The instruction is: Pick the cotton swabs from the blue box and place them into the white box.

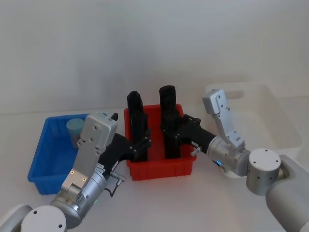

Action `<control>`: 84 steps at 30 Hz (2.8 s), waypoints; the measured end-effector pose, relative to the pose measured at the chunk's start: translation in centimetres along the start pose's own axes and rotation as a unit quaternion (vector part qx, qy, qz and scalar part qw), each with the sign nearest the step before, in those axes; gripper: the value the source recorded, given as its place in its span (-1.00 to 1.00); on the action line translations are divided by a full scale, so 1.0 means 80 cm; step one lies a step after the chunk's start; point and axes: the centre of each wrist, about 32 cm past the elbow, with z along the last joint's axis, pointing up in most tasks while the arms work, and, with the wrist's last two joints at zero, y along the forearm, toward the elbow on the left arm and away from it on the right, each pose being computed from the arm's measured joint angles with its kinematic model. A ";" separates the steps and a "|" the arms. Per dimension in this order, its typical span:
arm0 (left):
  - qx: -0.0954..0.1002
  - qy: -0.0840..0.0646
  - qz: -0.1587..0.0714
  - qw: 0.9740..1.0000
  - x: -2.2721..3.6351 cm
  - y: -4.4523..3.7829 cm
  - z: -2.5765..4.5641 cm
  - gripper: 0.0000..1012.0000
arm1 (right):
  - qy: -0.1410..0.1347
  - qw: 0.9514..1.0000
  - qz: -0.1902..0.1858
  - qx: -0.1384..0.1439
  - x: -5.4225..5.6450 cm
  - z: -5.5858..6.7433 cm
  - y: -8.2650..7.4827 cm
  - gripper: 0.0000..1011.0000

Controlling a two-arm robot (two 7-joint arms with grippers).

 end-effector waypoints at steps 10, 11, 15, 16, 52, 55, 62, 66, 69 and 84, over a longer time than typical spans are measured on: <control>0.000 0.000 0.000 1.000 0.0000 0.000 0.0000 0.98 | 0.005 1.000 0.009 0.012 0.001 0.003 0.006 0.02; 0.000 0.000 0.000 1.000 0.0000 0.000 0.0000 0.98 | 0.005 1.000 0.009 0.015 0.001 0.004 0.006 0.02; 0.000 0.000 0.000 1.000 0.0000 0.000 0.0000 0.98 | 0.003 0.999 0.007 0.032 -0.001 0.014 0.002 0.02; 0.000 0.000 0.000 1.000 0.0000 0.000 0.0000 0.98 | 0.002 0.999 0.006 0.036 -0.001 0.017 0.001 0.02; 0.000 0.000 0.000 1.000 0.0000 0.000 0.0000 0.98 | -0.066 0.982 -0.159 0.081 -0.001 0.108 -0.108 0.02; 0.000 0.000 0.000 1.000 0.0000 0.000 0.0000 0.98 | -0.066 0.980 -0.170 0.075 0.000 0.108 -0.115 0.02; 0.000 0.000 0.000 1.000 0.0000 0.000 0.0000 0.98 | -0.064 0.979 -0.182 0.062 0.002 0.107 -0.126 0.02; 0.000 0.000 0.000 1.000 0.0000 0.000 0.0000 0.98 | -0.059 0.980 -0.182 0.053 0.002 0.104 -0.129 0.02; 0.000 0.000 0.000 1.000 0.0000 0.000 0.0000 0.98 | -0.057 0.981 -0.181 0.050 0.002 0.103 -0.130 0.02; 0.000 0.000 0.000 1.000 0.0000 0.000 0.0000 0.98 | -0.049 0.984 -0.167 0.033 0.002 0.096 -0.127 0.72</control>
